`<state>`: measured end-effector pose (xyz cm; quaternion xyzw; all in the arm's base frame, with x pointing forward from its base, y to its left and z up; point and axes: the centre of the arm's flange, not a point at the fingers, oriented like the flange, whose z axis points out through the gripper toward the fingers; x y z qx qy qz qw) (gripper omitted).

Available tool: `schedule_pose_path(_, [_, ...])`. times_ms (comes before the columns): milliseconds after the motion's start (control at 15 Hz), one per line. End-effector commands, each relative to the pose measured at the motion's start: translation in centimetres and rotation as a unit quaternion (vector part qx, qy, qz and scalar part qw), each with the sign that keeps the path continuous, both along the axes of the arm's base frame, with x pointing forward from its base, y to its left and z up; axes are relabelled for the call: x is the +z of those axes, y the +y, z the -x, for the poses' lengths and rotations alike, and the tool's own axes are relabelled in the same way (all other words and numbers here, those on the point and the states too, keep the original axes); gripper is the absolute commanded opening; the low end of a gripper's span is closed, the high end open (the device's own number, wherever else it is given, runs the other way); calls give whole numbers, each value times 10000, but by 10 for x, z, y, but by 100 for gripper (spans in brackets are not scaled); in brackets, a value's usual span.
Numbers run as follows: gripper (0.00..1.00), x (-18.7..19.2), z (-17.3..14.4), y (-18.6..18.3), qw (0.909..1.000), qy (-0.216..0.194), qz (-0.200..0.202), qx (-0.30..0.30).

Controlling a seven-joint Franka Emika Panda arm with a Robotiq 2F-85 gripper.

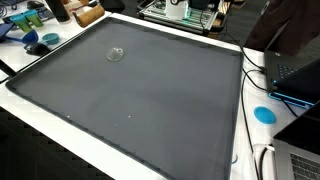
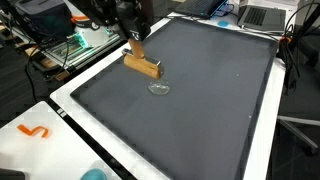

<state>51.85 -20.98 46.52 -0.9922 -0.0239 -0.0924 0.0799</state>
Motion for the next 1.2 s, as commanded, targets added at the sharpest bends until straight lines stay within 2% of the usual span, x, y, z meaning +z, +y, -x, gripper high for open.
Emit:
schedule_pose_path(0, [24,1,6,-31,9993,-176,-319,-68])
schedule_pose_path(467, [24,-9,23,-68,9981,-316,-502,-134])
schedule_pose_path(1133, [24,-16,32,-88,9971,-450,-580,-184])
